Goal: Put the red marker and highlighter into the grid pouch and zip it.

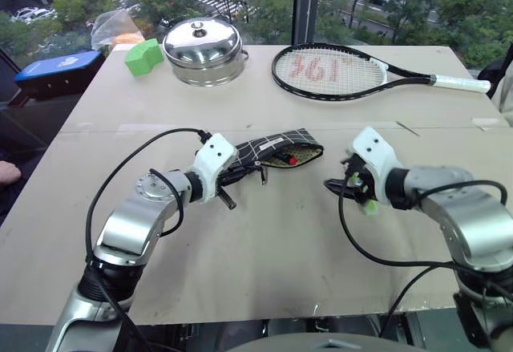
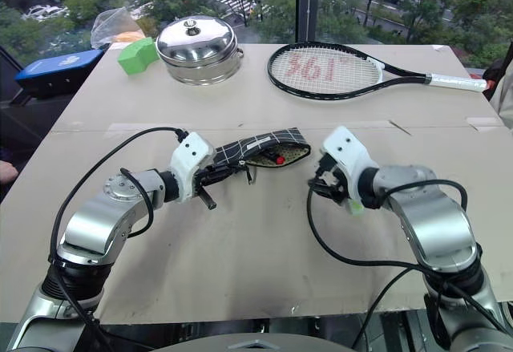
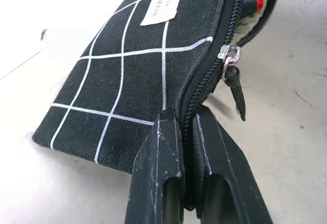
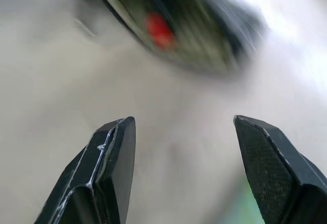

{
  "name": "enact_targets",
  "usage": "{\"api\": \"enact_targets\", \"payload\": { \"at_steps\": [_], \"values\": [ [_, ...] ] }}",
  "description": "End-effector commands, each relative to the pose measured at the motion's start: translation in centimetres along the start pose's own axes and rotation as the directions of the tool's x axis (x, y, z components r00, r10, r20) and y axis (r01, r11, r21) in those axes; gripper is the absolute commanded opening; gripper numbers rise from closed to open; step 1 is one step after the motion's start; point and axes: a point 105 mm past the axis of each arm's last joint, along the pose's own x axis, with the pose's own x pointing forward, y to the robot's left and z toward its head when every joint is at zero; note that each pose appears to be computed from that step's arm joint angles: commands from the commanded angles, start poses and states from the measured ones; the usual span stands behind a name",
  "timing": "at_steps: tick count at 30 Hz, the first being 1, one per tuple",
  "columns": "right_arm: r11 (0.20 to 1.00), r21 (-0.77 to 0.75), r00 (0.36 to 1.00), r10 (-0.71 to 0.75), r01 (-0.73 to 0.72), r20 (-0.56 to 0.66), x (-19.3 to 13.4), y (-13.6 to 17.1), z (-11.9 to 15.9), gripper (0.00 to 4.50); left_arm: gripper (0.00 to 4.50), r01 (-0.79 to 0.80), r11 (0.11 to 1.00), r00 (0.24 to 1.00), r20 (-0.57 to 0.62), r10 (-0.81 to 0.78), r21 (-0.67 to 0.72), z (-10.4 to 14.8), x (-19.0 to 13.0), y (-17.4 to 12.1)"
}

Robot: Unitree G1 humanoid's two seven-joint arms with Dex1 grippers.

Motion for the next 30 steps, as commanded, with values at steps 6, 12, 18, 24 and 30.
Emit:
{"api": "enact_targets", "payload": {
  "at_steps": [6,12,18,24,30],
  "values": [
    [0.968,0.149,0.976,-0.188,0.203,-0.111,1.7,-1.6,-4.5,2.27,0.0,0.005,0.999,0.999,0.043,-0.007,0.046,1.5,-0.1,0.4],
    [0.969,0.139,0.977,-0.191,0.203,-0.097,1.0,-1.7,-4.7,0.76,0.0,0.005,0.999,0.999,0.042,-0.007,0.05,1.6,-0.2,0.5],
    [0.997,-0.015,0.989,-0.075,0.077,0.124,-0.9,-1.1,0.6,0.76,0.0,0.002,0.999,0.999,0.048,-0.004,0.048,1.7,-0.1,0.6],
    [0.91,-0.413,0.985,0.09,-0.021,0.147,-0.4,0.8,5.9,0.76,0.0,0.02,0.999,0.998,0.059,-0.023,0.049,2.1,0.3,0.0],
    [0.753,-0.656,0.992,0.12,-0.058,0.05,1.9,0.9,7.2,0.76,0.0,0.033,0.998,0.996,0.083,-0.038,0.05,2.9,0.9,-0.7]
  ]
}}
